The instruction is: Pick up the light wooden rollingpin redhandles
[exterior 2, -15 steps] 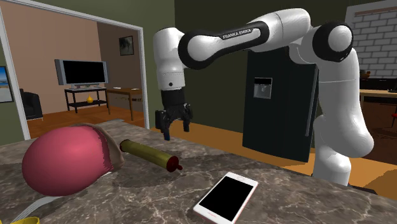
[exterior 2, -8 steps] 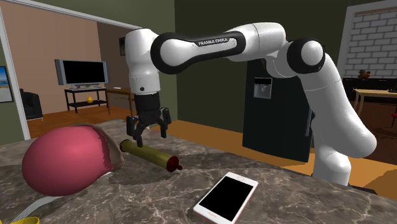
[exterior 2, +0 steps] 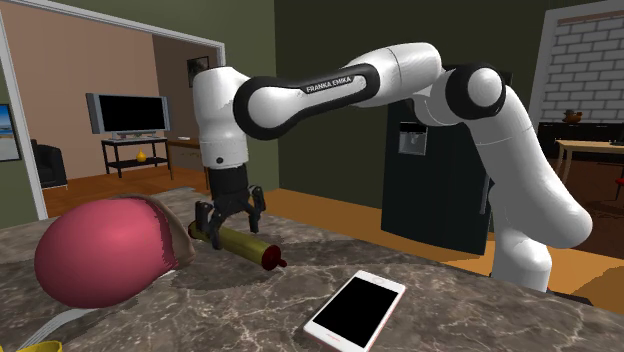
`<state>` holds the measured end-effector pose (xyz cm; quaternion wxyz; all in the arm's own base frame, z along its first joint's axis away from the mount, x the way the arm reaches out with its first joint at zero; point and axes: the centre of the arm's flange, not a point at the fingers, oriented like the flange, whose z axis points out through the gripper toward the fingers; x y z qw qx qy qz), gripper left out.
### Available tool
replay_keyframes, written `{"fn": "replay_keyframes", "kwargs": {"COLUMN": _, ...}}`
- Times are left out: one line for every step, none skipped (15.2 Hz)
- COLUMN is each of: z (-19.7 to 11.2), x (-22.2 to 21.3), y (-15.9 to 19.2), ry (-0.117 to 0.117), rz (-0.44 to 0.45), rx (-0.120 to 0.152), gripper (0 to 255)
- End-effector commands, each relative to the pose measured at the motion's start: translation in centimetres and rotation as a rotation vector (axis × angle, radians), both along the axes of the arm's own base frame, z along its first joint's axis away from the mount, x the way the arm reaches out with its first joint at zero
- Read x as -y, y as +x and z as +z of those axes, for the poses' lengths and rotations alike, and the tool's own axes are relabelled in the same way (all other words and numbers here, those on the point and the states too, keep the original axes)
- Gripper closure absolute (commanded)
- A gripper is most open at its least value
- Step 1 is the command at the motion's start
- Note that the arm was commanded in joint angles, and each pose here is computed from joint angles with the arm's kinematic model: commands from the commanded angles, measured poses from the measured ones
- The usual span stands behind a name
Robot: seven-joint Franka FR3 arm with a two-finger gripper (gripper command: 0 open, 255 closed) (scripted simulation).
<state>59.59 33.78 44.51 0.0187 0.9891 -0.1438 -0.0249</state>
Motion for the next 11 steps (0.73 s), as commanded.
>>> {"fn": "replay_keyframes", "kwargs": {"z": -0.32, "x": 0.01, "y": -0.09, "ry": 0.0, "rz": 0.0, "rx": 0.001, "gripper": 0}}
{"fn": "replay_keyframes", "kwargs": {"z": -0.28, "x": 0.01, "y": -0.06, "ry": 0.0, "rz": 0.0, "rx": 0.001, "gripper": 255}}
{"fn": "replay_keyframes", "kwargs": {"z": -0.3, "x": 0.03, "y": -0.05, "ry": 0.0, "rz": 0.0, "rx": 0.001, "gripper": 255}}
{"fn": "replay_keyframes", "kwargs": {"z": -0.3, "x": 0.01, "y": -0.04, "ry": 0.0, "rz": 0.0, "rx": 0.001, "gripper": 255}}
{"fn": "replay_keyframes", "kwargs": {"z": -0.3, "x": 0.02, "y": -0.04, "ry": 0.0, "rz": 0.0, "rx": 0.001, "gripper": 255}}
{"fn": "replay_keyframes", "kwargs": {"z": -0.3, "x": 0.0, "y": -0.04, "ry": 0.0, "rz": 0.0, "rx": 0.001, "gripper": 255}}
{"fn": "replay_keyframes", "kwargs": {"z": -0.3, "x": 0.02, "y": -0.05, "ry": 0.0, "rz": 0.0, "rx": 0.001, "gripper": 255}}
{"fn": "replay_keyframes", "kwargs": {"z": -0.29, "x": 0.02, "y": -0.05, "ry": 0.0, "rz": 0.0, "rx": 0.001, "gripper": 255}}
{"fn": "replay_keyframes", "kwargs": {"z": -0.29, "x": 0.04, "y": -0.05, "ry": 0.0, "rz": 0.0, "rx": 0.001, "gripper": 255}}
{"fn": "replay_keyframes", "kwargs": {"z": -0.3, "x": 0.03, "y": -0.06, "ry": 0.0, "rz": 0.0, "rx": 0.001, "gripper": 255}}
{"fn": "replay_keyframes", "kwargs": {"z": -0.32, "x": 0.0, "y": -0.09, "ry": 0.0, "rz": 0.0, "rx": 0.001, "gripper": 255}}
